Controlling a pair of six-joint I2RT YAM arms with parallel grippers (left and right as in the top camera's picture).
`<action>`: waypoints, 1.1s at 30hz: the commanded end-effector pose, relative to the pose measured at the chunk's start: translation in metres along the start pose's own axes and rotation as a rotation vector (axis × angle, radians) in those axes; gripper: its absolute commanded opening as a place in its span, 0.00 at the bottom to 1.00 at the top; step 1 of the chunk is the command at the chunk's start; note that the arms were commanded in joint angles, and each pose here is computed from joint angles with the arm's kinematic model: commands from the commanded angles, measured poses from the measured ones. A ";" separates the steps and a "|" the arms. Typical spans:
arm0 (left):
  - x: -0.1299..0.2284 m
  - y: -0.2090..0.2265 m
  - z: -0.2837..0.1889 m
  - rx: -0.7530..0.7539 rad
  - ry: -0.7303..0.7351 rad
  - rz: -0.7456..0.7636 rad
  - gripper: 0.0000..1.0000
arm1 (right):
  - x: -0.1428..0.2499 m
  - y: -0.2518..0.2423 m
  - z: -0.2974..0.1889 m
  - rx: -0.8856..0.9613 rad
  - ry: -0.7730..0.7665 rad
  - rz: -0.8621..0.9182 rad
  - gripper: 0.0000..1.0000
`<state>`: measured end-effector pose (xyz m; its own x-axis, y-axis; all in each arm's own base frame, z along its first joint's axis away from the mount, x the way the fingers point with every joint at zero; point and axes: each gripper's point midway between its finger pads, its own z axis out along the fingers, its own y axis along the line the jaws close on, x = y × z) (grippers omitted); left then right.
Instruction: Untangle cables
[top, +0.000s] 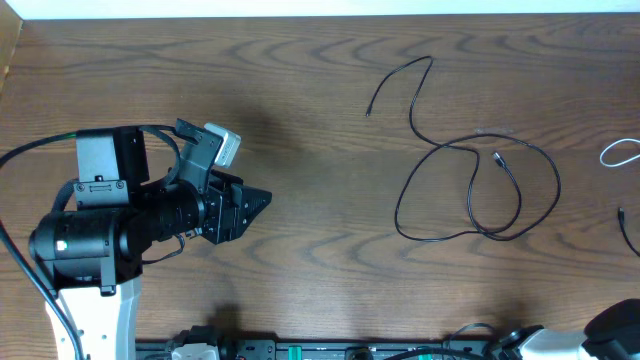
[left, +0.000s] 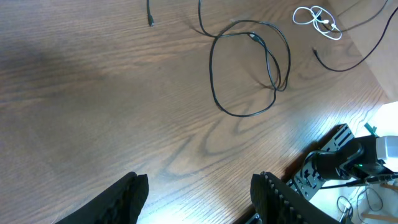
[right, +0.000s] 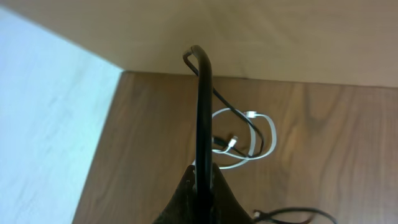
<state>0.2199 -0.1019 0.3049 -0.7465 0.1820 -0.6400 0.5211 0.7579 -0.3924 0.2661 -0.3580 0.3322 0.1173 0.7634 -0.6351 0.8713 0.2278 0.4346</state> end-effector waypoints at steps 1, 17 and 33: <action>0.001 0.001 0.000 -0.004 0.004 0.016 0.59 | 0.000 -0.008 0.013 -0.010 0.037 0.049 0.01; 0.001 0.001 0.000 -0.004 0.004 0.016 0.59 | 0.014 -0.030 0.088 0.043 0.116 0.057 0.94; 0.001 0.006 0.006 0.003 0.025 -0.003 0.59 | 0.088 0.051 0.063 -0.433 0.494 -0.035 0.99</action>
<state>0.2218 -0.1019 0.3028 -0.7535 0.1816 -0.6319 0.5169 0.7575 -0.3987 0.3363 -0.3541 0.2539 -0.0845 0.9280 -0.3628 0.6869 0.3180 0.6535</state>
